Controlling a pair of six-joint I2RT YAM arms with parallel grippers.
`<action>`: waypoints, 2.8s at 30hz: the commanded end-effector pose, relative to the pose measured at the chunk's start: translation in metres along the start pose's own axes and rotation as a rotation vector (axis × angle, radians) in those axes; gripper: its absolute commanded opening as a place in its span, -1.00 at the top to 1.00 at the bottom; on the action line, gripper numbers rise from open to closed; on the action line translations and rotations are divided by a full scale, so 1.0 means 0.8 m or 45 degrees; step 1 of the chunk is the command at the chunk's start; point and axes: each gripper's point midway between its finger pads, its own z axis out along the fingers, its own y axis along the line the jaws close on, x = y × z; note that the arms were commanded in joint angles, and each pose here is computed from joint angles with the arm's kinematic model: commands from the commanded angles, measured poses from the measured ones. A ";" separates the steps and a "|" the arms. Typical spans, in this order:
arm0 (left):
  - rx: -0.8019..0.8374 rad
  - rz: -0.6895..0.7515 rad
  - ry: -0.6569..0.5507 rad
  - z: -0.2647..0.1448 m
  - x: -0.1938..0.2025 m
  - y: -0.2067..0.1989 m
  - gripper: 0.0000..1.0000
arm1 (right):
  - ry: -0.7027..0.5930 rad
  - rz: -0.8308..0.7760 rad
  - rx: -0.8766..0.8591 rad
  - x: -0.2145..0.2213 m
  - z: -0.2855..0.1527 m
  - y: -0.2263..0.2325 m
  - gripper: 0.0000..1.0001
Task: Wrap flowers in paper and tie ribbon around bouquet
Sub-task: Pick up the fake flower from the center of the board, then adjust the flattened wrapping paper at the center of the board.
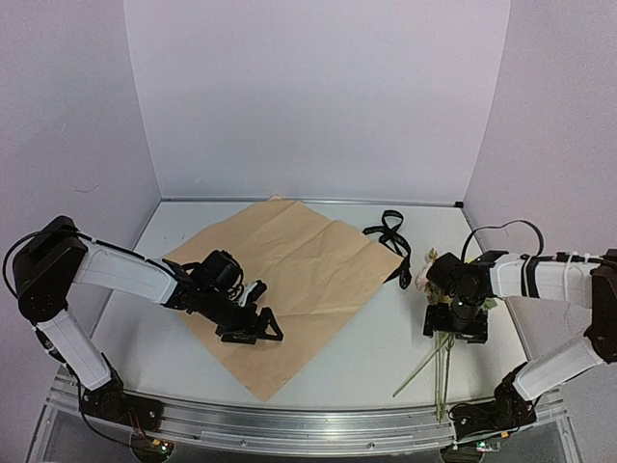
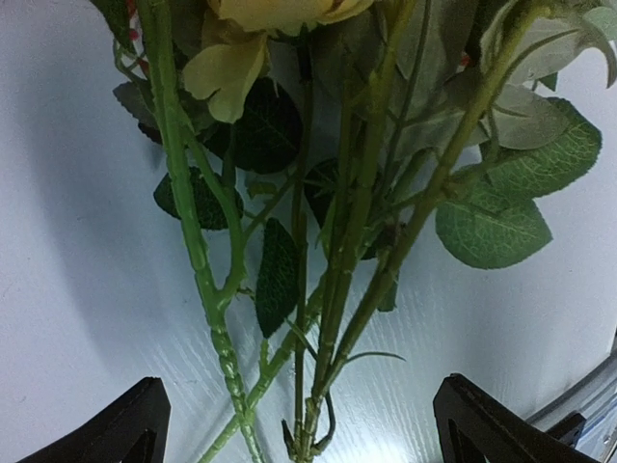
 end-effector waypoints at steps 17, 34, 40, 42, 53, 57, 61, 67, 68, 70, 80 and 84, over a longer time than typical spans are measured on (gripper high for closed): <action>-0.180 -0.119 0.126 0.003 0.057 0.059 -0.85 | 0.075 0.331 -0.066 -0.012 0.058 0.014 -0.34; -0.184 -0.014 0.046 -0.022 0.025 0.029 -0.86 | -0.123 0.244 -0.069 -0.045 0.016 -0.001 1.00; -0.145 0.062 -0.074 -0.050 -0.011 -0.007 -0.89 | -0.223 0.115 -0.136 -0.073 -0.049 0.004 1.00; -0.126 0.066 -0.135 -0.064 -0.026 -0.017 -0.89 | -0.232 0.085 -0.200 -0.084 -0.074 0.017 1.00; -0.401 -0.204 -0.555 -0.161 -0.129 0.062 -0.92 | -0.232 -0.158 -0.724 -0.154 -0.171 0.220 1.00; -0.395 -0.266 -0.656 -0.173 -0.189 0.101 -0.87 | -0.241 -0.211 -0.876 -0.178 -0.184 0.303 1.00; -0.448 -0.238 -0.724 -0.168 -0.253 0.118 -0.86 | -0.247 -0.212 -1.024 -0.204 -0.191 0.362 1.00; -0.517 -0.247 -0.684 -0.136 -0.288 0.147 -0.81 | -0.241 -0.244 -1.153 -0.223 -0.196 0.410 1.00; -0.528 -0.250 -0.678 -0.132 -0.289 0.151 -0.81 | -0.243 -0.245 -1.170 -0.226 -0.196 0.415 1.00; -0.547 -0.241 -0.661 -0.126 -0.291 0.155 -0.81 | -0.241 -0.238 -1.198 -0.231 -0.196 0.423 1.00; -0.615 -0.108 -0.483 -0.053 -0.277 0.141 -0.80 | -0.217 -0.206 -1.236 -0.232 -0.185 0.427 1.00; -0.623 -0.052 -0.430 -0.026 -0.266 0.123 -0.80 | -0.212 -0.201 -1.213 -0.225 -0.174 0.416 1.00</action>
